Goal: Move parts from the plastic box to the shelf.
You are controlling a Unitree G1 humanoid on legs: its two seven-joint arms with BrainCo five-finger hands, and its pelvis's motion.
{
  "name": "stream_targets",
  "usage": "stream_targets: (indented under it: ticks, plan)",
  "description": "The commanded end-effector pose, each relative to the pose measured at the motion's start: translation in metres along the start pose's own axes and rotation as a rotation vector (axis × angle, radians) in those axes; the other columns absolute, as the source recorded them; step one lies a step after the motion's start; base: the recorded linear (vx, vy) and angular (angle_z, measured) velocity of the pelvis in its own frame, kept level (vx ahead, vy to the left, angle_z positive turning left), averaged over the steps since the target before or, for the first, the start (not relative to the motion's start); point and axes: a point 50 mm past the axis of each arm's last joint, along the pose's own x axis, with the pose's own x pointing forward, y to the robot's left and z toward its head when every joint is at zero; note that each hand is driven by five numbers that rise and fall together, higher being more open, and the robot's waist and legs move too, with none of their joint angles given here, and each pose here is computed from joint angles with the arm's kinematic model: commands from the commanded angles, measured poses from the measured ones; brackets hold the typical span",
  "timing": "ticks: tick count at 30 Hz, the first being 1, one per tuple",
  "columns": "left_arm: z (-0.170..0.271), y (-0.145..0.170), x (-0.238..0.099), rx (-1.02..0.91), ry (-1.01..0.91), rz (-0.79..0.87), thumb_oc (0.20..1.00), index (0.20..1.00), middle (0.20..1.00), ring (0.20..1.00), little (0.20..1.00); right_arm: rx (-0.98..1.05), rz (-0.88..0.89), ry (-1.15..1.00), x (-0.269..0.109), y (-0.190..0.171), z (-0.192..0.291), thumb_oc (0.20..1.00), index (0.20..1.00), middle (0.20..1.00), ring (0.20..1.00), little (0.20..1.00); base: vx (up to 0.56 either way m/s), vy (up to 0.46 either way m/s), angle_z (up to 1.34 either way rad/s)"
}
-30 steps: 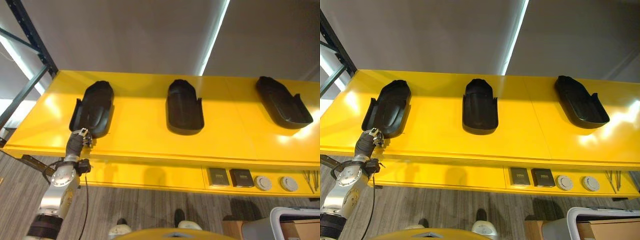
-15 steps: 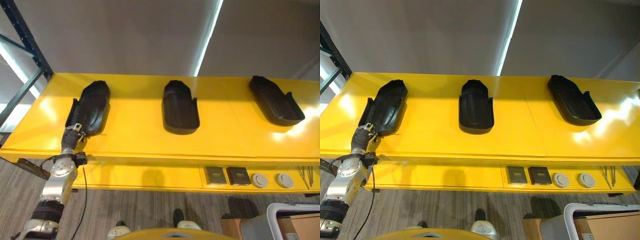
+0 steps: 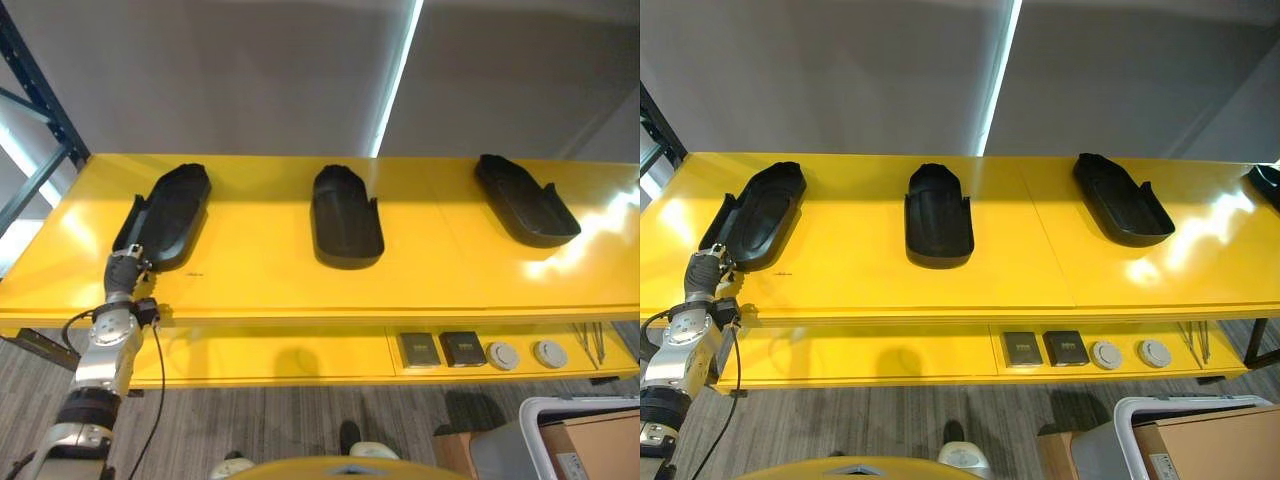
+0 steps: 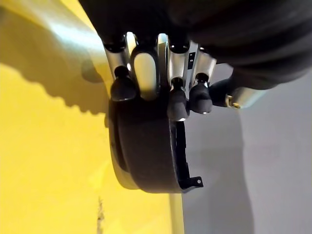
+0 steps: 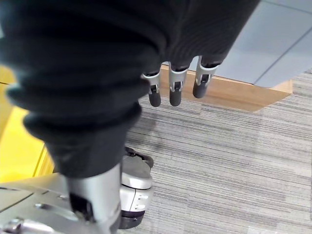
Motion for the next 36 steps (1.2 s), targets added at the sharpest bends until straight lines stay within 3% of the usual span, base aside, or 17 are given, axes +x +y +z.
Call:
stream_targets:
  ticks: [1, 7, 8, 9, 11, 12, 13, 20, 23, 27, 31, 33, 36]
  plan:
    - [0.028, -0.002, 0.013, 0.040, -0.119, -0.042, 0.200, 0.200, 0.200, 0.200, 0.200, -0.081, -0.020, 0.008, 0.000, -0.014, 0.001, 1.000, 1.000, 1.000, 1.000, 1.000, 0.00, 0.000, 0.00]
    - [0.054, -0.018, 0.001, 0.019, -0.237, -0.197, 0.228, 0.228, 0.228, 0.228, 0.228, -0.063, -0.026, 0.006, 0.001, -0.013, 0.004, 1.000, 1.000, 1.000, 1.000, 1.000, 0.00, 0.000, 0.00]
    - [0.061, -0.024, -0.005, 0.013, -0.271, -0.243, 0.589, 0.589, 0.589, 0.589, 0.589, -0.057, -0.027, 0.005, 0.001, -0.013, 0.005, 1.000, 1.000, 1.000, 1.000, 1.000, 0.00, 0.000, 0.00]
    - [0.064, -0.026, -0.008, 0.008, -0.289, -0.268, 0.699, 0.699, 0.699, 0.699, 0.699, -0.055, -0.027, 0.004, 0.001, -0.012, 0.006, 1.000, 1.000, 1.000, 1.000, 1.000, -0.03, -0.016, 0.03]
    - [0.073, -0.032, -0.017, -0.010, -0.330, -0.344, 0.834, 0.834, 0.834, 0.834, 0.834, -0.044, -0.030, 0.006, 0.002, -0.012, 0.007, 1.000, 1.000, 1.000, 1.000, 1.000, -0.02, -0.007, 0.01]
    - [0.077, -0.034, -0.021, -0.018, -0.348, -0.381, 0.953, 0.953, 0.953, 0.953, 0.953, -0.039, -0.033, 0.007, 0.002, -0.012, 0.007, 1.000, 1.000, 1.000, 1.000, 1.000, -0.03, -0.012, 0.03]
    - [0.079, -0.035, -0.023, -0.023, -0.359, -0.405, 1.000, 1.000, 1.000, 1.000, 1.000, -0.036, -0.034, 0.007, 0.002, -0.012, 0.008, 1.000, 1.000, 1.000, 1.000, 1.000, -0.04, -0.015, 0.04]
    - [0.088, -0.055, -0.053, -0.157, -0.360, -0.735, 1.000, 1.000, 1.000, 1.000, 1.000, -0.018, -0.052, 0.016, 0.003, -0.016, 0.014, 1.000, 1.000, 1.000, 1.000, 1.000, -0.06, -0.010, 0.05]
    - [0.073, -0.066, -0.066, -0.310, -0.226, -0.926, 1.000, 1.000, 1.000, 1.000, 1.000, 0.008, -0.067, 0.016, 0.004, -0.020, 0.017, 1.000, 1.000, 1.000, 1.000, 1.000, -0.08, -0.001, 0.05]
    - [0.034, -0.082, -0.089, -0.570, 0.038, -1.108, 1.000, 1.000, 1.000, 1.000, 1.000, -0.003, -0.080, 0.009, 0.004, -0.025, 0.025, 1.000, 1.000, 1.000, 1.000, 1.000, -0.07, 0.004, 0.06]
    - [0.007, -0.085, -0.108, -0.682, 0.053, -1.215, 1.000, 1.000, 1.000, 1.000, 1.000, -0.014, -0.087, 0.002, 0.004, -0.026, 0.030, 1.000, 1.000, 1.000, 1.000, 1.000, -0.08, -0.018, 0.02]
    - [-0.034, -0.079, -0.133, -0.795, 0.268, -1.353, 1.000, 1.000, 1.000, 1.000, 1.000, 0.006, -0.085, 0.002, 0.004, -0.031, 0.030, 1.000, 1.000, 1.000, 1.000, 1.000, -0.07, -0.012, 0.02]
    - [-0.086, -0.059, -0.153, -0.892, 0.492, -1.257, 1.000, 1.000, 1.000, 1.000, 1.000, 0.014, -0.081, 0.001, 0.003, -0.041, 0.033, 1.000, 1.000, 1.000, 1.000, 1.000, -0.05, -0.008, 0.01]
